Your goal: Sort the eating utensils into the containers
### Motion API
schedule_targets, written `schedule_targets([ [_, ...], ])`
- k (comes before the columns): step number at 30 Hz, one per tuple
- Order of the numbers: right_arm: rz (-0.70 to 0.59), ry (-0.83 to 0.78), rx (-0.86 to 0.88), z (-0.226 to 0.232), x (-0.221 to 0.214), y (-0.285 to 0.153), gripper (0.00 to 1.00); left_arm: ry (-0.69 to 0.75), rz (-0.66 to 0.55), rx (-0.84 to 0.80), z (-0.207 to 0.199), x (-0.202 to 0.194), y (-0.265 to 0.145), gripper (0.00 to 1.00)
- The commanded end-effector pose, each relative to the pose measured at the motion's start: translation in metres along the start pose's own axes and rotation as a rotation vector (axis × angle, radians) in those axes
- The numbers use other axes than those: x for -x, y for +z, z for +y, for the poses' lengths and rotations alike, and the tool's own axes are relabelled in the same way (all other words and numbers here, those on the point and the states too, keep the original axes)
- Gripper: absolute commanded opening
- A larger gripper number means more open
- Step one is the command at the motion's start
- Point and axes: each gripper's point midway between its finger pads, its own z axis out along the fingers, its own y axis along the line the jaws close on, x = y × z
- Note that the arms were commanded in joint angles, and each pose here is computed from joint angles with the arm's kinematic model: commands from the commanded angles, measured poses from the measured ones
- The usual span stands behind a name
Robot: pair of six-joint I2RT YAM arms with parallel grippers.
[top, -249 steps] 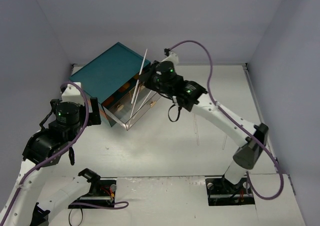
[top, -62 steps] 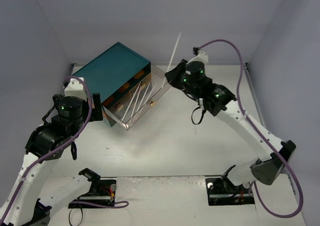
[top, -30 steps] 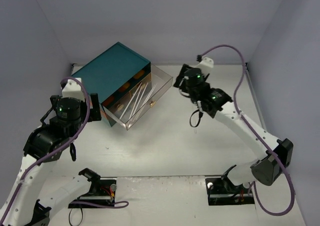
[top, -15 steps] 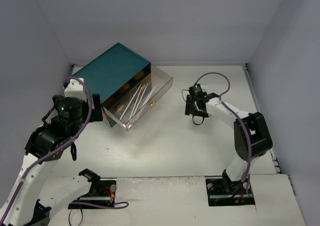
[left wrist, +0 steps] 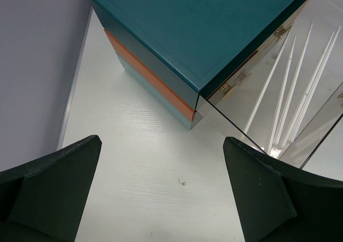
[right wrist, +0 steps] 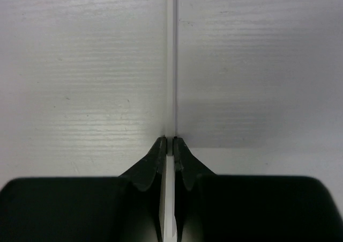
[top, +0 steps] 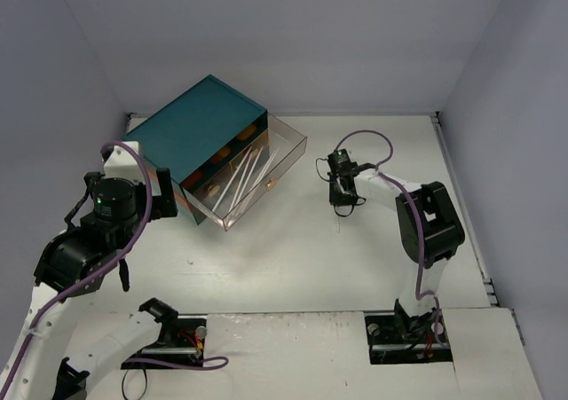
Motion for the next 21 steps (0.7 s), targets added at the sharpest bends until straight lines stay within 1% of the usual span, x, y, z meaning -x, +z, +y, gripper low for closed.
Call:
schedule_targets([
  [1,0.071,-0.020,-0.056,-0.014,-0.020,0.018,0.00,-0.021,-0.049,0.008,0.001,0.017,-0.001,0.97],
  [2,0.064,-0.014,-0.059,-0.016,-0.016,0.017,0.00,-0.021,-0.049,0.007,0.001,0.017,-0.001,0.97],
  [4,-0.002,0.040,-0.058,-0.024,0.010,0.002,0.00,-0.022,-0.049,0.004,0.000,0.018,-0.001,0.97],
  [7,-0.151,0.130,-0.023,-0.025,0.054,-0.042,0.00,-0.022,-0.049,0.005,0.000,0.019,-0.001,0.97],
  [11,-0.384,0.232,0.097,-0.008,0.114,-0.128,0.00,-0.024,-0.048,0.004,-0.001,0.021,0.000,0.97],
  [14,-0.526,0.309,0.206,0.014,0.144,-0.191,0.00,-0.023,-0.046,0.003,-0.003,0.022,0.001,0.97],
  [16,-0.613,0.337,0.287,0.039,0.158,-0.237,0.00,-0.023,-0.045,0.003,-0.004,0.024,0.002,0.97],
  [18,-0.662,0.351,0.378,0.069,0.164,-0.270,0.00,-0.024,-0.045,0.001,-0.005,0.025,0.003,0.97],
  [21,-0.684,0.420,0.507,0.108,0.165,-0.298,0.00,-0.022,-0.040,-0.008,-0.007,0.026,0.004,0.97],
])
